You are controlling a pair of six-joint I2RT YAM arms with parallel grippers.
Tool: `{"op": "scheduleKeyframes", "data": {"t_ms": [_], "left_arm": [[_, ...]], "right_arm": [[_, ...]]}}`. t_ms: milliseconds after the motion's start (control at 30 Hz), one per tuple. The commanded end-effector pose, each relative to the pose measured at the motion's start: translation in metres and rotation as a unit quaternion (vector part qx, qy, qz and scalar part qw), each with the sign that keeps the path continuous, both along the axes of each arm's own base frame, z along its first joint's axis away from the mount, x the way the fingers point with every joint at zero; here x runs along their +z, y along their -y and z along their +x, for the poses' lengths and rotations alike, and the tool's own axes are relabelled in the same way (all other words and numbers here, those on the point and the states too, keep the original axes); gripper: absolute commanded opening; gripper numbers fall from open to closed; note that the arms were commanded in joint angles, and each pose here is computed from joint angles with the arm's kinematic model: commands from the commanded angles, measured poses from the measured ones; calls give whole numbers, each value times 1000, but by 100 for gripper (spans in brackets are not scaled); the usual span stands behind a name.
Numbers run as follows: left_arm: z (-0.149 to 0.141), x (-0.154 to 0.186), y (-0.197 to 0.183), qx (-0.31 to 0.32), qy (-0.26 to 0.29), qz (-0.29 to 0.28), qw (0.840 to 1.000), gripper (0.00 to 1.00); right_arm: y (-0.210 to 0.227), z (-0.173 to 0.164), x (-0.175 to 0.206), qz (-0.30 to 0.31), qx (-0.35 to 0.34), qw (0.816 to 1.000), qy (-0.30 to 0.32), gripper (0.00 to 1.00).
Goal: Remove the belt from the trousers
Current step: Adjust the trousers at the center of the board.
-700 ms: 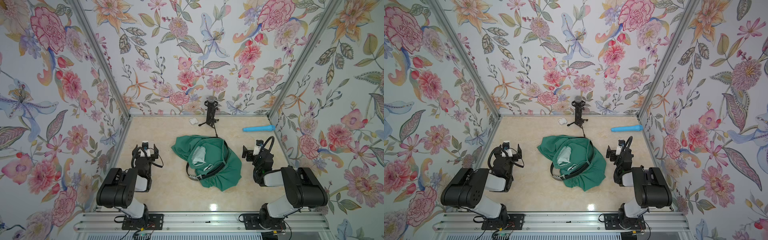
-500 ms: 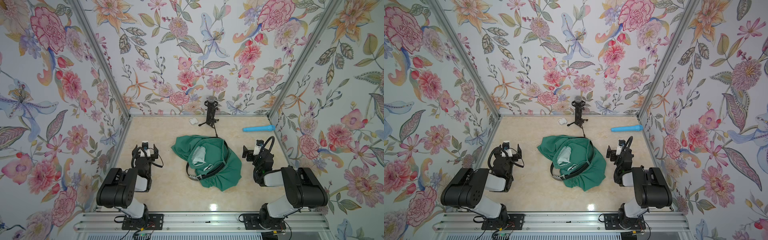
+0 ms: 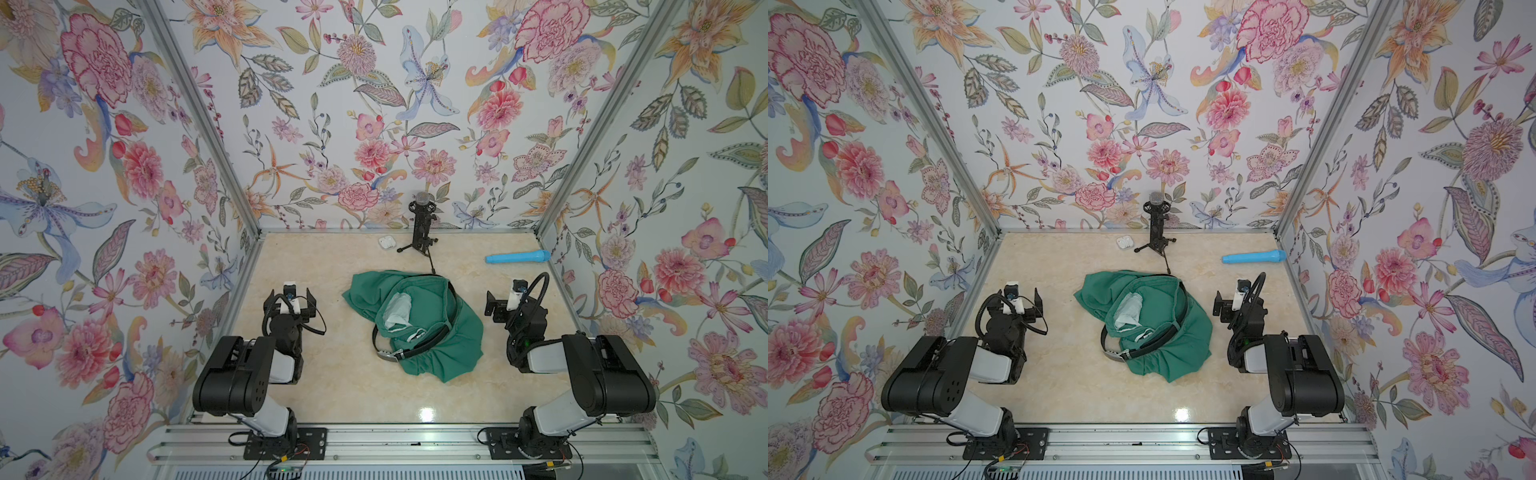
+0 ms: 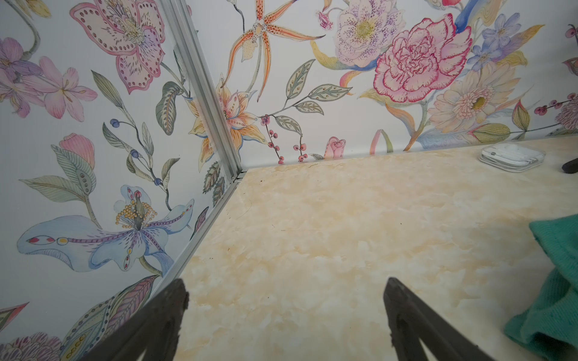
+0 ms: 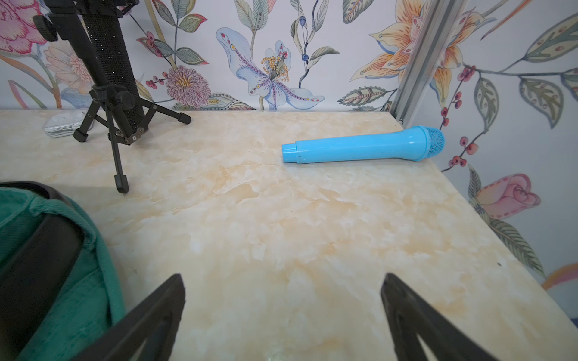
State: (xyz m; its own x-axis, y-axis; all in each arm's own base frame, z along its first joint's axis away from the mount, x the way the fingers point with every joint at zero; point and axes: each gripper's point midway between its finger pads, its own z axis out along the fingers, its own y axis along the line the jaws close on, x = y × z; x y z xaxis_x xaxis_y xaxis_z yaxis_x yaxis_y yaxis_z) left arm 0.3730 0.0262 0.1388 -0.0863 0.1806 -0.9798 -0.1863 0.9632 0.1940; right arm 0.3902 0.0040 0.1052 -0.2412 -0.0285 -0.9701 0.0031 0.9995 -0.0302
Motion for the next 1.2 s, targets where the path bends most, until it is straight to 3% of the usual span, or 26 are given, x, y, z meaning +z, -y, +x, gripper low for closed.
{"op": "scheduleKeyframes", "data": {"t_ms": [0, 467, 600, 667, 800, 900, 1000, 1067, 1167], "left_arm": [[-4, 7, -5, 11, 11, 5, 1000, 99], [-2, 8, -1, -7, 8, 7, 1000, 99], [12, 29, 12, -12, -30, 29, 999, 99], [22, 51, 25, -25, -39, 5, 999, 99], [31, 70, 74, -80, -103, -20, 991, 99], [23, 50, 105, -93, -195, -36, 976, 99], [2, 16, 108, -81, -277, -74, 955, 99], [-16, 5, 104, -78, -288, -89, 950, 99], [-36, 9, 96, -79, -253, -106, 958, 99]], "right_arm": [[2, -3, 1, -8, -4, 1000, 2, 99], [0, -4, 9, -4, 7, 1000, 10, 99], [-3, -8, 34, -10, 2, 1000, -13, 92], [-10, -9, 56, 10, 7, 1000, -22, 86], [-79, -22, 84, -30, 104, 993, -44, 74], [-167, -61, 81, -88, 244, 962, -85, 67], [-258, -130, 58, -155, 403, 894, -117, 65], [-295, -166, 35, -197, 460, 854, -142, 63], [-318, -183, 4, -213, 498, 817, -196, 56]]}}
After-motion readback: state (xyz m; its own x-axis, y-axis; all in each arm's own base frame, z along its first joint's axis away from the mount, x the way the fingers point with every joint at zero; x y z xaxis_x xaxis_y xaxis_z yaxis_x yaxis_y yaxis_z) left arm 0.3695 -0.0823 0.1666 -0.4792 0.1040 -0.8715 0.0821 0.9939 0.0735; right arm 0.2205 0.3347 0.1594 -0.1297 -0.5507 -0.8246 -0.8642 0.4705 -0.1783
